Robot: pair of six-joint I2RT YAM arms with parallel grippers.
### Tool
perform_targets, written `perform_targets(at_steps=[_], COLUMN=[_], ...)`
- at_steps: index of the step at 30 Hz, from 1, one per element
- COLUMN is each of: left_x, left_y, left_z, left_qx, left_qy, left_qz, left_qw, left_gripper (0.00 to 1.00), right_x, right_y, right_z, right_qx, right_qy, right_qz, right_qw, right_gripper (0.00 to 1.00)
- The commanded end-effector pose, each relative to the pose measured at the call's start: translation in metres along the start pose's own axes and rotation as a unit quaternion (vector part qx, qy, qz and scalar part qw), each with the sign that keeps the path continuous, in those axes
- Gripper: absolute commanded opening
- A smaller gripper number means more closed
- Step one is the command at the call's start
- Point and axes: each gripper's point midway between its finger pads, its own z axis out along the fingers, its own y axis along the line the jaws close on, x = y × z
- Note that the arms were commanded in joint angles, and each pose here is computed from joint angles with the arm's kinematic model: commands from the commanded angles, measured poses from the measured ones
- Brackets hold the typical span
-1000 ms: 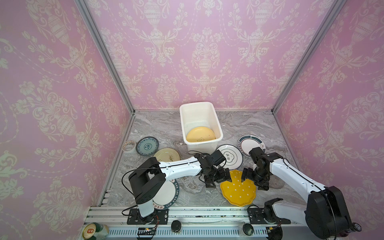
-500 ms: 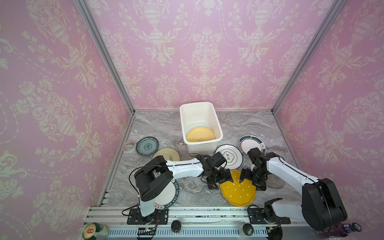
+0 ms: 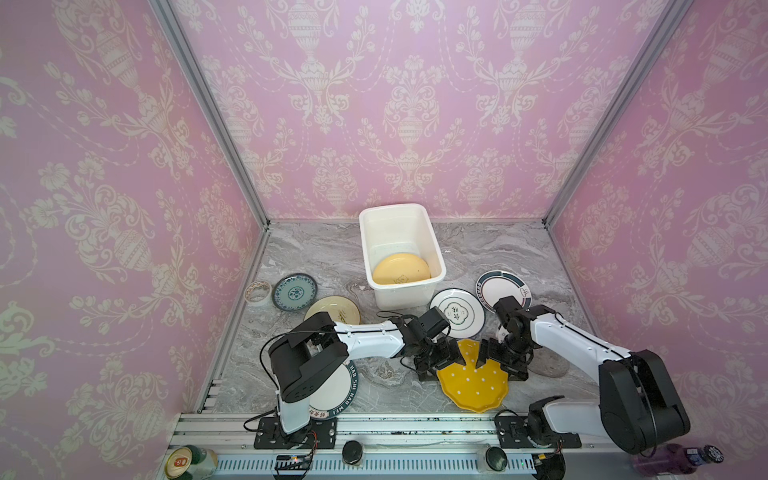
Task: Place the plates into the plastic bin on the countertop
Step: 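Grasp opposite rims of the yellow polka-dot plate with both grippers, then tilt the yellow polka-dot plate up with both grippers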
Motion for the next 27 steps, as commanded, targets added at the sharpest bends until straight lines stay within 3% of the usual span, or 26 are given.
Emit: perform_targets(at_steps=[1, 9, 17, 27], left_x=[0.001, -0.009, -0.013, -0.012], left_y=[-0.003, 0.011, 0.004, -0.023], left_z=[-0.008, -0.032, -0.053, -0.082], left_qx=[0.018, 0.041, 0.054, 0.115], left_qy=[-0.009, -0.056, -0.092, -0.13], left_qz=[-0.007, -0.032, -0.015, 0.037], left_qw=[1.0, 0.997, 0.994, 0.984], left_gripper=[0.92, 0.9, 0.8, 0.76], right_x=[0.0, 0.004, 0.007, 0.008], right_y=[0.024, 0.065, 0.073, 0.073], right_z=[-0.002, -0.001, 0.006, 0.016], right_qx=[-0.063, -0.11, -0.06, -0.038], right_qy=[0.002, 0.005, 0.018, 0.038], right_qz=[-0.034, -0.061, -0.085, -0.089], right_qw=[0.997, 0.992, 0.994, 0.995], right_gripper=[0.87, 0.84, 0.8, 0.79])
